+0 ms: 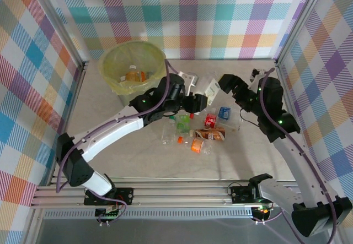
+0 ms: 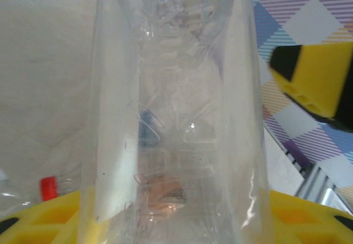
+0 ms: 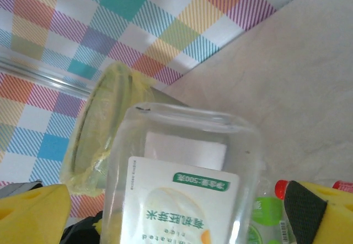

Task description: Put the plastic bottles in the bin

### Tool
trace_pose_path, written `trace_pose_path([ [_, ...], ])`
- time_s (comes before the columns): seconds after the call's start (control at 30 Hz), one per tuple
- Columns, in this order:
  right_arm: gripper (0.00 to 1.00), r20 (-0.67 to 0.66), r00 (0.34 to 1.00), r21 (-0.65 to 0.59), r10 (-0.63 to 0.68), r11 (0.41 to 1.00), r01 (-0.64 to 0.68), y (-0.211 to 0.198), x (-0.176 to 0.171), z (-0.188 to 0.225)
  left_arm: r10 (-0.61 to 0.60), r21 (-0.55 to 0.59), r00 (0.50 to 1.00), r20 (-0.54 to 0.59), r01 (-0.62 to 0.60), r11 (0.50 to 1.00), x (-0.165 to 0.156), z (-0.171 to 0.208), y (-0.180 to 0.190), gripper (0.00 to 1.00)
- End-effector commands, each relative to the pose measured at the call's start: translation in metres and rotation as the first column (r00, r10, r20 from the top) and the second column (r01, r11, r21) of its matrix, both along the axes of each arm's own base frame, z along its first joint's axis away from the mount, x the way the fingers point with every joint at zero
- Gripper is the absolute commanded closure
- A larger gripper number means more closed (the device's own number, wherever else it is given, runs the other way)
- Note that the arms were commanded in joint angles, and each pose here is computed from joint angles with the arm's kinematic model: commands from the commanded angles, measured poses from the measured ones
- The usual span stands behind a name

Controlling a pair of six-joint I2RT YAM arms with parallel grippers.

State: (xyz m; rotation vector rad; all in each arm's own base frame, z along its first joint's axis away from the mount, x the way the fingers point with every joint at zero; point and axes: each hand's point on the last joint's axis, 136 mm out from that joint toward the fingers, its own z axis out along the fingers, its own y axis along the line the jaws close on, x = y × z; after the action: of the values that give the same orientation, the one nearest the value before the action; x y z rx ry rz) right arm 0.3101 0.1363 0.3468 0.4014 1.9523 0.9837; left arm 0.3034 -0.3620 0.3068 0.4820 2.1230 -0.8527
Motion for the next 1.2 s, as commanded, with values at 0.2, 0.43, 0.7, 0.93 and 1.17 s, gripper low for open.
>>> trace_pose_path([
  [0.2,0.0,0.029,0.991,-0.13,-0.131,0.982,0.134,-0.037,-0.021,0.006,0.25,0.069,0.937,0.245,-0.274,0.959,0.03,0.085,0.105,0.64],
  [0.43,0.0,-0.019,0.99,-0.164,-0.139,0.977,0.134,-0.039,-0.022,-0.01,0.405,0.11,0.882,0.243,-0.439,0.891,0.079,0.098,0.18,0.64],
  [0.7,0.0,-0.056,0.989,-0.187,-0.139,0.974,0.126,-0.039,-0.02,-0.025,0.458,0.222,0.869,0.189,-0.492,0.842,0.132,0.076,0.231,0.63],
  [0.93,0.0,-0.101,0.989,-0.232,-0.107,0.969,0.081,-0.035,-0.02,-0.036,0.481,0.346,0.867,0.128,-0.493,0.798,0.153,0.046,0.254,0.61],
  [1.17,0.0,-0.16,0.986,-0.265,0.04,0.961,-0.082,-0.011,-0.014,-0.054,0.507,0.423,0.858,0.084,-0.491,0.761,0.159,0.019,0.267,0.58],
])
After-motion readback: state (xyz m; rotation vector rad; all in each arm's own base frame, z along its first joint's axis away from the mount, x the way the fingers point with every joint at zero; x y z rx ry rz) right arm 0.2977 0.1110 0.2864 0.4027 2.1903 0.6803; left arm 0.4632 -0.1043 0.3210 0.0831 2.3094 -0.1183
